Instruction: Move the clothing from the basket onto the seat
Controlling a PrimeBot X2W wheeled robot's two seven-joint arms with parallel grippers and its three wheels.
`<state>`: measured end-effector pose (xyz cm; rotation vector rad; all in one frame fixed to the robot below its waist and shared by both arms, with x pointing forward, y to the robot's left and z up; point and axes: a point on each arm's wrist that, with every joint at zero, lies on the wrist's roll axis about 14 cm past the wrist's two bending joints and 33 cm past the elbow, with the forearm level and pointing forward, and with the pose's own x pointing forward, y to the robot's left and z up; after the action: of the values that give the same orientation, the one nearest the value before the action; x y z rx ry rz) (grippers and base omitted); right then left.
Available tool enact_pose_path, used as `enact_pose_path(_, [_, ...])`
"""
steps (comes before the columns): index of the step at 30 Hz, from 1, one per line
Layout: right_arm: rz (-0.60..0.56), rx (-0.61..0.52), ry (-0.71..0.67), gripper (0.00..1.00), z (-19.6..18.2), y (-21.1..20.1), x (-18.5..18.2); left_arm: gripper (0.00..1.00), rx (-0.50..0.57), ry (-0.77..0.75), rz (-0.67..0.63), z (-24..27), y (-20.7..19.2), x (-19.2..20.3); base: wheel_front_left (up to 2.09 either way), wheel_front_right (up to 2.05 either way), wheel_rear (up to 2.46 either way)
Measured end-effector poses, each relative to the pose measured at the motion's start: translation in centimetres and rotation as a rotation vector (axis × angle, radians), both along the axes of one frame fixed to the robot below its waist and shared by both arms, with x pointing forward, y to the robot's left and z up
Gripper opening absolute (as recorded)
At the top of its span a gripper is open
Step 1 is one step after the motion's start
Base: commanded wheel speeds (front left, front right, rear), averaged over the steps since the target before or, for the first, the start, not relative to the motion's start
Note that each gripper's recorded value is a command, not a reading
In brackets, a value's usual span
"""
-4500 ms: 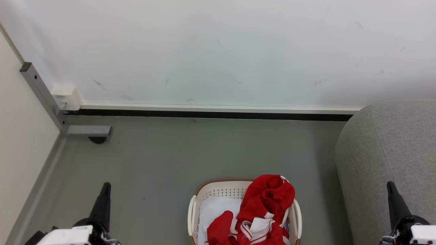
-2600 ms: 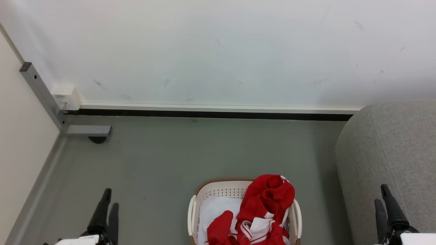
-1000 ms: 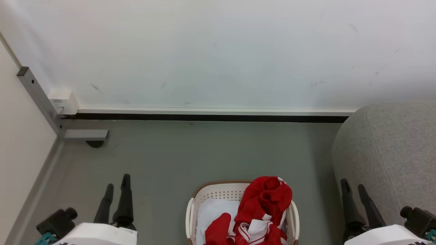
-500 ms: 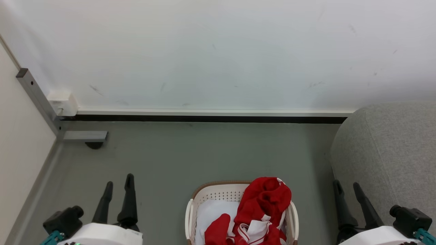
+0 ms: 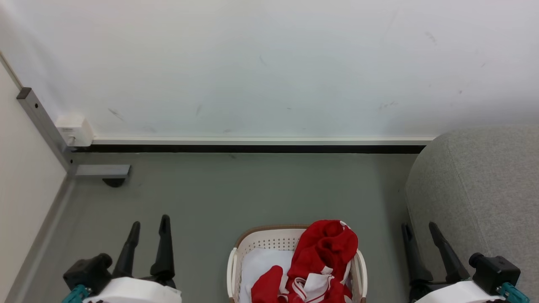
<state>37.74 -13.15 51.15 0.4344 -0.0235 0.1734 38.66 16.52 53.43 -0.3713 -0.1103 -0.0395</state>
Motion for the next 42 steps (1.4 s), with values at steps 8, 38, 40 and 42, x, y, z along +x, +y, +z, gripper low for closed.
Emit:
enact_pose_path(8, [0.010, -0.051, -0.041, 1.00, 0.8, 0.3, 0.1, 1.00, 0.076, -0.020, -0.007, 0.3, -0.4, 0.0, 0.00, 0.00, 0.00])
enact_pose_path(38, [0.026, -0.234, -0.150, 1.00, 2.4, 1.0, -0.1, 1.00, 0.288, -0.093, -0.025, 1.2, -1.6, -0.1, 0.00, 0.00, 0.00])
enact_pose_path(40, [0.029, -0.244, -0.156, 1.00, 2.5, 1.1, -0.2, 1.00, 0.295, -0.098, -0.024, 1.3, -1.7, -0.1, 0.00, 0.00, 0.00])
enact_pose_path(42, [0.031, -0.250, -0.164, 1.00, 2.6, 1.2, -0.2, 1.00, 0.298, -0.103, -0.025, 1.3, -1.7, -0.2, 0.00, 0.00, 0.00])
